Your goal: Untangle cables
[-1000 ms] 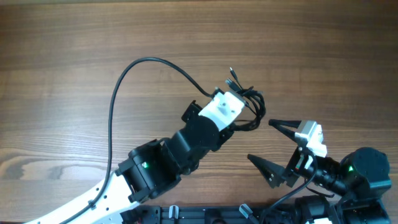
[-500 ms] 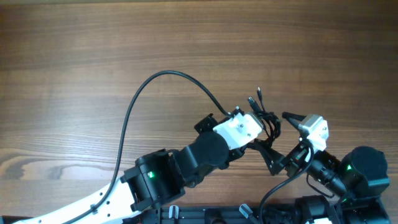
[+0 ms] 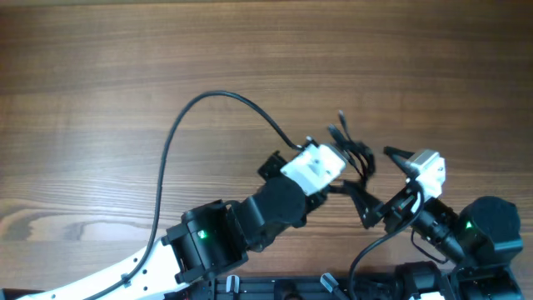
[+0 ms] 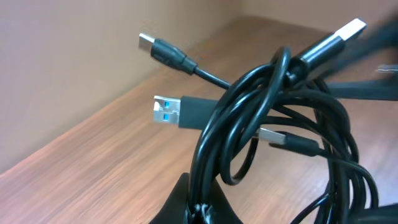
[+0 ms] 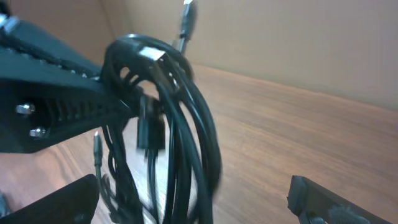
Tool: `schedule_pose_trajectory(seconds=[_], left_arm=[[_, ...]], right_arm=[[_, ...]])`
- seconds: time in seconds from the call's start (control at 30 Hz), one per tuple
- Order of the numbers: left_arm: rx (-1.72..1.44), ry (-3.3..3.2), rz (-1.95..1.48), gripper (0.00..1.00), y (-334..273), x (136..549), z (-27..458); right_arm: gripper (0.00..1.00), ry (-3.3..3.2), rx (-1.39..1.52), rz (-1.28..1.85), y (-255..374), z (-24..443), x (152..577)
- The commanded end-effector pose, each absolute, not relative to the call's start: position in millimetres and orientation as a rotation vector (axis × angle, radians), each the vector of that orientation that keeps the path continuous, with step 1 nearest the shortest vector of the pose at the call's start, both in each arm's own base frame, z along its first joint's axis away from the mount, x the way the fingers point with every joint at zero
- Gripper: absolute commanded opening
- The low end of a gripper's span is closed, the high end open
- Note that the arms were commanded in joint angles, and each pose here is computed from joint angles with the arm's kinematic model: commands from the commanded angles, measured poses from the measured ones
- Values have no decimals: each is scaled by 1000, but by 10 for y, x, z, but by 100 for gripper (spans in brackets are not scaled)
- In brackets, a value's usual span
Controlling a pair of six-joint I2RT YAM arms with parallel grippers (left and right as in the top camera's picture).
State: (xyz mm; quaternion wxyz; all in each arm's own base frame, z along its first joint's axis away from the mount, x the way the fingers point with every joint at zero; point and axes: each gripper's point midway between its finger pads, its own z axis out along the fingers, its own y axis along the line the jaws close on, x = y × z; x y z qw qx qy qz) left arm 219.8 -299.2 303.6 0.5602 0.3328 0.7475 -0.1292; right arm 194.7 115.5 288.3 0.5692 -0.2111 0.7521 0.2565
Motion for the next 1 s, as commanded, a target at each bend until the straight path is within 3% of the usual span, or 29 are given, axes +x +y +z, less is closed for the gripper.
schedule_pose_trajectory(seconds=[0.0, 0.1, 0.3, 0.47, 0.97], left_arm=[[521, 1777, -171, 4, -2671, 2415, 3207], [503, 1761, -191, 4, -2691, 2423, 3262], [458, 1687, -295, 4, -2807, 2425, 3498], [552, 1676, -414, 4, -3005, 2307, 3492], [659, 1647, -561, 4, -3226, 2129, 3520]], right_arm=[[100, 1695, -589, 659, 1278, 3025, 1845], [100, 1519, -898, 680, 1505, 3077, 1576], [100, 1304, -1056, 518, 1541, 3253, 1558], [100, 1204, -1032, 400, 1492, 3489, 1650], [99, 1333, -895, 230, 1238, 3414, 1943]])
